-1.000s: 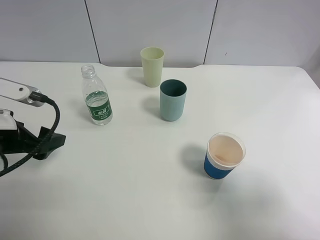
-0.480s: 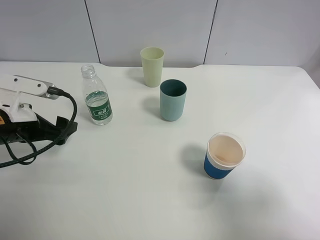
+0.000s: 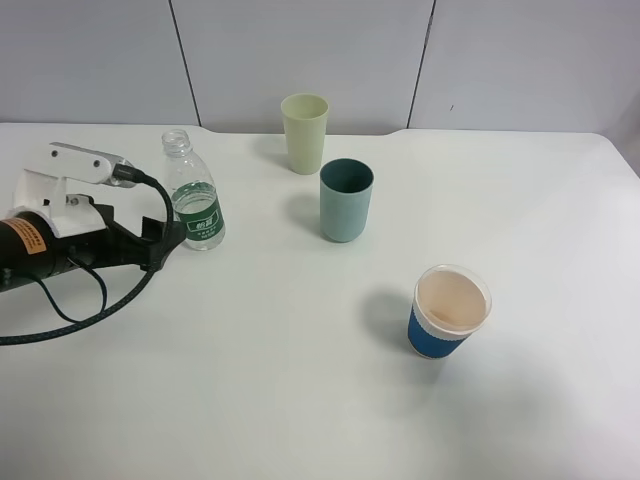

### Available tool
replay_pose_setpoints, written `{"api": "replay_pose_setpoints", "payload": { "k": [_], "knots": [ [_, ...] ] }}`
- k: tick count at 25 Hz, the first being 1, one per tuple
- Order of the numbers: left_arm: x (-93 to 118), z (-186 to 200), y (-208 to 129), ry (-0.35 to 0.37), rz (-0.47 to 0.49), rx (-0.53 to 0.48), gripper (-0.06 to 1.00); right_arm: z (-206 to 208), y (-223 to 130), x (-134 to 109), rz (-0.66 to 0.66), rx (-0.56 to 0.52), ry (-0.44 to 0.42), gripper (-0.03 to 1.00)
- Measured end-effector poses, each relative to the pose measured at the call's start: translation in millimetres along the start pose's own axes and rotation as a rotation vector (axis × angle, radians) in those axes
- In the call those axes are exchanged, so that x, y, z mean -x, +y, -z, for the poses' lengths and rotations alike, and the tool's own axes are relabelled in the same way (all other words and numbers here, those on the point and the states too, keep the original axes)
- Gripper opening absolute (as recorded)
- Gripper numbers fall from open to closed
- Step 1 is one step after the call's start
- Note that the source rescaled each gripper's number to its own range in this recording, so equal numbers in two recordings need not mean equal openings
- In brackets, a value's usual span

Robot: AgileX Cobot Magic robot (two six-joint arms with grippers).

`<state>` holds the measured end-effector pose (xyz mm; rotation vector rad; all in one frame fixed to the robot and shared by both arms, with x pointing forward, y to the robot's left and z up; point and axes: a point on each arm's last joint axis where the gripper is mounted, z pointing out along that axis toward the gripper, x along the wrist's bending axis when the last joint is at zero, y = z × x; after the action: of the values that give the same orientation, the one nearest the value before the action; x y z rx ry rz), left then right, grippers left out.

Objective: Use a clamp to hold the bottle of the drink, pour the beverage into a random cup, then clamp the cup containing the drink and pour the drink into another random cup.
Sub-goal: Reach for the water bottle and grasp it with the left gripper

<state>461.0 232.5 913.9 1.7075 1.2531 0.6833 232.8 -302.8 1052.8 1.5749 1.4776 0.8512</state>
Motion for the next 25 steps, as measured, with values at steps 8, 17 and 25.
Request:
{"api": "replay_pose_setpoints", "payload": {
  "k": [8,17,25],
  "knots": [
    [4,-16,-12,-0.071,-0.011,0.075,1.0,0,0,0,0.0,0.0,0.0,0.79],
    [8,-29,-26,-0.136,0.005,0.139,1.0,0,0,0,0.0,0.0,0.0,0.79],
    [7,-44,-28,-0.138,0.009,0.144,1.0,0,0,0,0.0,0.0,0.0,0.79]
  ]
}}
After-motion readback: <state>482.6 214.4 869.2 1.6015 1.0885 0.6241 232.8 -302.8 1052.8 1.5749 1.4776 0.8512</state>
